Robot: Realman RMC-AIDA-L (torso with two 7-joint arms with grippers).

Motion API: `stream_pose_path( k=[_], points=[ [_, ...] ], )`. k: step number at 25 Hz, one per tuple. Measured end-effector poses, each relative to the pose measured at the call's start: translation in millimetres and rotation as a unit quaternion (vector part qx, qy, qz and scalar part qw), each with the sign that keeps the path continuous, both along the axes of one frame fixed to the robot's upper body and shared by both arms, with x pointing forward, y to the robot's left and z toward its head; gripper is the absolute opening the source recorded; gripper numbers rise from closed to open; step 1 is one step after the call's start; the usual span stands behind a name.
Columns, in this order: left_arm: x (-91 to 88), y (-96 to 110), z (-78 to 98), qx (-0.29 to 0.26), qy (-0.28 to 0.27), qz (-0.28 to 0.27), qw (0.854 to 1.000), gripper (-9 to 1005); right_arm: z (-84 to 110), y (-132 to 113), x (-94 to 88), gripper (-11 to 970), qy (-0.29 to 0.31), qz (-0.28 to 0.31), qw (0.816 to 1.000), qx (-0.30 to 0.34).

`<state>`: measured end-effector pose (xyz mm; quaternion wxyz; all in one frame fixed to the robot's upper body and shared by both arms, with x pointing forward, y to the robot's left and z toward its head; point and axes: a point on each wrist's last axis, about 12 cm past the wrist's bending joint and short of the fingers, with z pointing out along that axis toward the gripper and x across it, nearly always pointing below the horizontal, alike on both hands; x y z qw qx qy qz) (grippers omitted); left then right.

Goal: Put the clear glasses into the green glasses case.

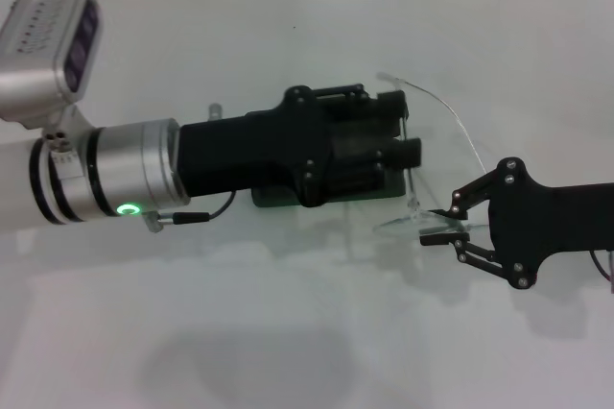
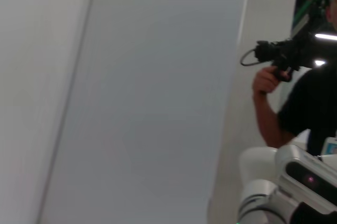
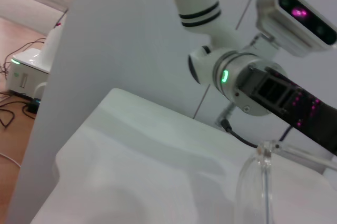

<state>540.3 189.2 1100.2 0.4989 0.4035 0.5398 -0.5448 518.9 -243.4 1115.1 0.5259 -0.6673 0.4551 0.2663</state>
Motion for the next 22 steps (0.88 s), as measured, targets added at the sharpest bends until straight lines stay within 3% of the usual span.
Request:
stream_pose_path(
  k=[22],
  points=[
    [9.2, -22, 8.8, 0.047, 0.134, -0.078, 0.987, 548, 3.7, 5, -7.1, 110, -0.051, 0.041, 0.998, 0.023]
  ],
)
